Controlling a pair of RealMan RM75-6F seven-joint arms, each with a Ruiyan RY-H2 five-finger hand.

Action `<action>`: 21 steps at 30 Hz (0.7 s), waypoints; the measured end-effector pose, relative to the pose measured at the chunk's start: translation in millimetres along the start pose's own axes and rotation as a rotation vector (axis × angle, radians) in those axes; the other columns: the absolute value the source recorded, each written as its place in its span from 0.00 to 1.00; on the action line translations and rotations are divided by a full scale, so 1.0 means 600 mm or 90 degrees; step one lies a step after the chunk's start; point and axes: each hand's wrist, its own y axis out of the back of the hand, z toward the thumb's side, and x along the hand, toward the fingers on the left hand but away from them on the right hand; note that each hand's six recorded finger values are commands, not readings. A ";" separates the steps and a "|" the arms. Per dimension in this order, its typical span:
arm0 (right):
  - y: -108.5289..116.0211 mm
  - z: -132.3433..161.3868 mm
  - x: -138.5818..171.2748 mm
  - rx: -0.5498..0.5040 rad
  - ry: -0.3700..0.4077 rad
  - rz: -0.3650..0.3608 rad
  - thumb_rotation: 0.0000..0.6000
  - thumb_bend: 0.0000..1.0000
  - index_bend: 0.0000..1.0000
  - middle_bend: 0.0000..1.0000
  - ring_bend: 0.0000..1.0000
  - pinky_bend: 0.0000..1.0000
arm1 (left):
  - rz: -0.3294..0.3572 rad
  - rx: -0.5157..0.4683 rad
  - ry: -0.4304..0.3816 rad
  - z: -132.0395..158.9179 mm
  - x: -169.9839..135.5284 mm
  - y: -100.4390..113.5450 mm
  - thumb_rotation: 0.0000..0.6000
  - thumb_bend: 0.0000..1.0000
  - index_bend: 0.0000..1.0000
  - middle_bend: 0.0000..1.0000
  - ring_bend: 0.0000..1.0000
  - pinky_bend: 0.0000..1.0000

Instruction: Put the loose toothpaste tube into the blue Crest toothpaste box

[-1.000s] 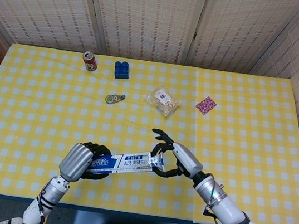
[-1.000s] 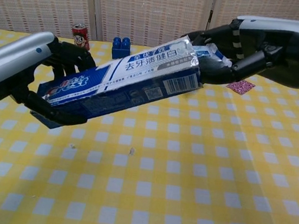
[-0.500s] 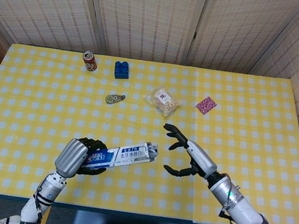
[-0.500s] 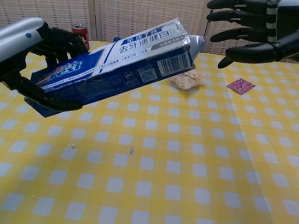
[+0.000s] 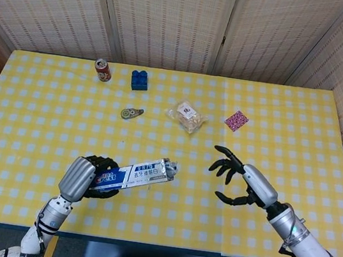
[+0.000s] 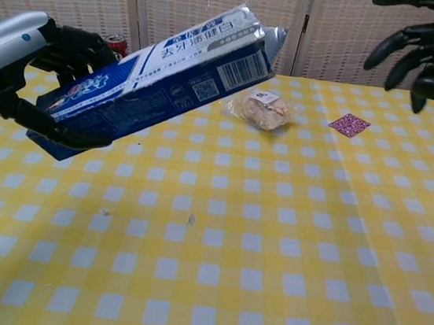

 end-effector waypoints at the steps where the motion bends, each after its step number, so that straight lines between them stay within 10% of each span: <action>1: 0.000 -0.011 0.005 0.021 -0.005 -0.002 1.00 0.50 0.00 0.80 0.83 0.87 | 0.001 0.000 0.000 0.000 0.000 0.001 1.00 0.20 0.70 0.77 0.61 0.68; 9: -0.055 -0.091 0.026 0.123 -0.003 -0.002 1.00 0.60 0.00 0.86 0.88 0.93 | -0.009 -0.002 0.002 -0.002 0.002 -0.004 1.00 0.20 0.70 0.77 0.61 0.68; 21: -0.143 -0.090 0.013 0.037 0.105 -0.011 1.00 0.60 0.00 0.87 0.88 0.93 | -0.007 -0.001 0.013 -0.012 0.003 -0.002 1.00 0.20 0.70 0.77 0.61 0.68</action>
